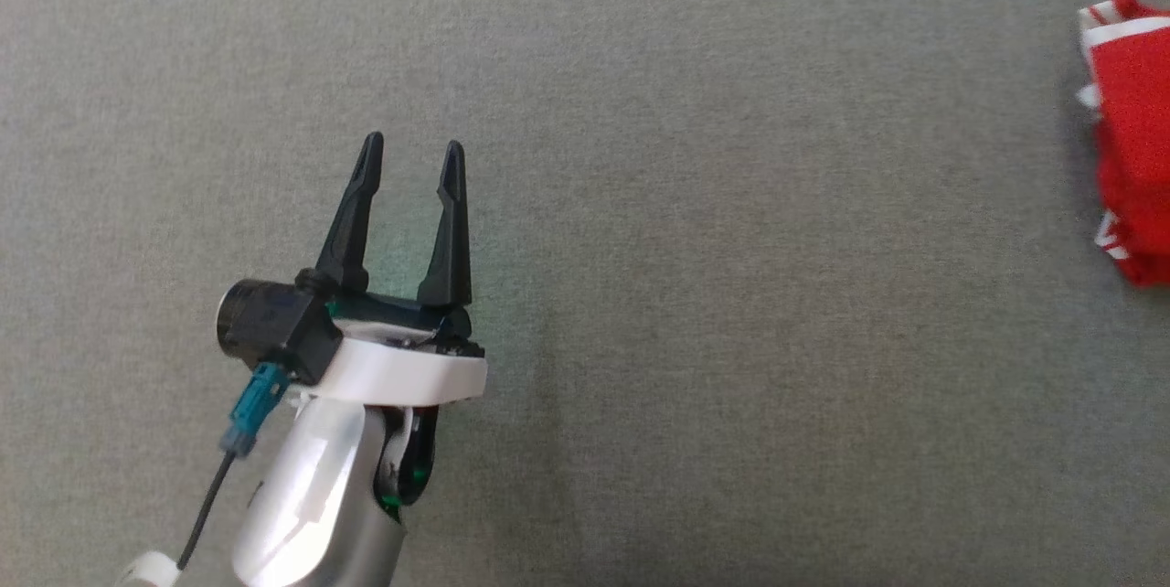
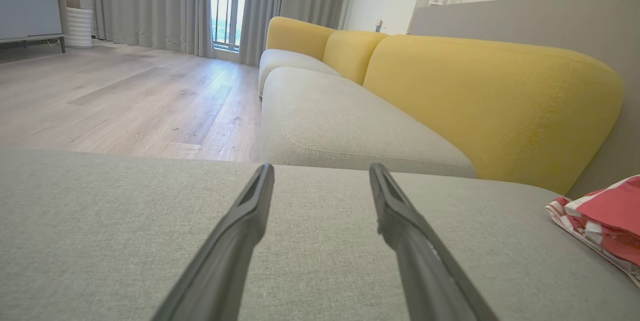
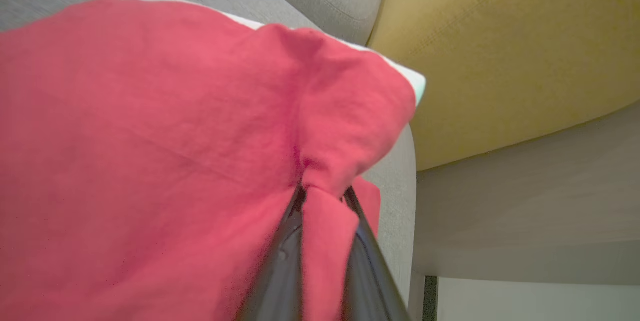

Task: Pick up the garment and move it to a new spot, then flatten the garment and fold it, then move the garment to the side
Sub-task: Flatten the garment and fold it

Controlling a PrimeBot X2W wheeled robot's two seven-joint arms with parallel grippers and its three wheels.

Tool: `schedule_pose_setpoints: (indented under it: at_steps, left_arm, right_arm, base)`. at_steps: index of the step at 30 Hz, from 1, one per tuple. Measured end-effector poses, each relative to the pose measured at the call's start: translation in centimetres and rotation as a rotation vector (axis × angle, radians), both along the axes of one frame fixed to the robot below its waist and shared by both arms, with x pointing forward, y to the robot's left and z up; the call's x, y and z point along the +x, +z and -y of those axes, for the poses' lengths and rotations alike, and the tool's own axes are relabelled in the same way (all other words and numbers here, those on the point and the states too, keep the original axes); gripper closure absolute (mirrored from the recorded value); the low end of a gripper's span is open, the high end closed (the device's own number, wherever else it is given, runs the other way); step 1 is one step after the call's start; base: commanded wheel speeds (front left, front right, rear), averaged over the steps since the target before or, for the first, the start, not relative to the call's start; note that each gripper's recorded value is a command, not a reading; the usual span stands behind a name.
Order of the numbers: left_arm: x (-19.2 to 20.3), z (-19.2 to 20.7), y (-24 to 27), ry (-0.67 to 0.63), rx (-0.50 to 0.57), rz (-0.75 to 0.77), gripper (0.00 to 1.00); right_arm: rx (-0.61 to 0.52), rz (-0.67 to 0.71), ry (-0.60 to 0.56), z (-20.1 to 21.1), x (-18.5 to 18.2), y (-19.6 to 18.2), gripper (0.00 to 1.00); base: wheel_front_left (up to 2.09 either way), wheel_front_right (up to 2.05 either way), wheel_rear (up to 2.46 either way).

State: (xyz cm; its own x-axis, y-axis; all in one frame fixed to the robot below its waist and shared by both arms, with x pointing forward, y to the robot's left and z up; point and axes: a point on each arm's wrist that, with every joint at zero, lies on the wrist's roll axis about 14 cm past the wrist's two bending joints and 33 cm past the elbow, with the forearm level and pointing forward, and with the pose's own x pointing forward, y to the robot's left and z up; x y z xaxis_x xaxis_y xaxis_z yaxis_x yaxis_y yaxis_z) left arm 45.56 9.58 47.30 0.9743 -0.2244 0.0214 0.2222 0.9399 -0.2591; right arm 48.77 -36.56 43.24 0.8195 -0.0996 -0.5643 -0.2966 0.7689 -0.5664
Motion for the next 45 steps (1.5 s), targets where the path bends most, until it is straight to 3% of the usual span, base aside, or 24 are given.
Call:
schedule_pose_setpoints:
  at_steps: [7,17,18,19,25,34,40,45]
  left_arm:
    - [0.7,-1.0,-1.4,0.021,0.01,-0.029,0.0]
    - [1.2,-1.4,-1.8,0.028,0.015,-0.035,0.0]
    - [1.2,-1.3,-1.8,0.028,0.015,-0.036,0.0]
    - [1.2,-1.3,-1.9,0.026,0.016,-0.037,0.0]
    - [1.2,-0.8,-1.0,0.015,0.011,-0.016,0.0]
    - [1.0,-0.7,2.1,0.022,-0.001,0.059,0.0]
    - [-0.5,-0.8,4.0,0.026,-0.011,0.099,0.0]
    - [-2.0,-0.3,5.0,0.012,-0.017,0.118,0.0]
  right_arm:
    - [0.001,-0.038,-0.113,2.4,1.0,-2.0,1.0]
    - [-0.015,-0.076,-0.155,2.6,1.0,-4.0,1.0]
    - [-0.017,-0.073,-0.158,2.6,1.0,-4.0,0.38]
    - [-0.014,-0.065,-0.164,2.7,1.1,-3.8,0.0]
    - [0.046,0.024,-0.205,2.1,1.6,-1.9,0.0]
    - [0.16,0.275,-0.112,-2.8,3.2,4.1,0.0]
    - [0.371,0.492,-0.015,-9.3,3.0,9.7,0.0]
    - [0.576,0.622,0.03,-13.7,0.7,12.8,0.0]
  base:
    - [0.0,0.0,0.0]
    - [0.0,0.0,0.0]
    - [0.0,0.0,0.0]
    - [0.0,0.0,0.0]
    - [0.0,0.0,0.0]
    - [0.0,0.0,0.0]
    - [0.0,0.0,0.0]
    - [0.0,0.0,0.0]
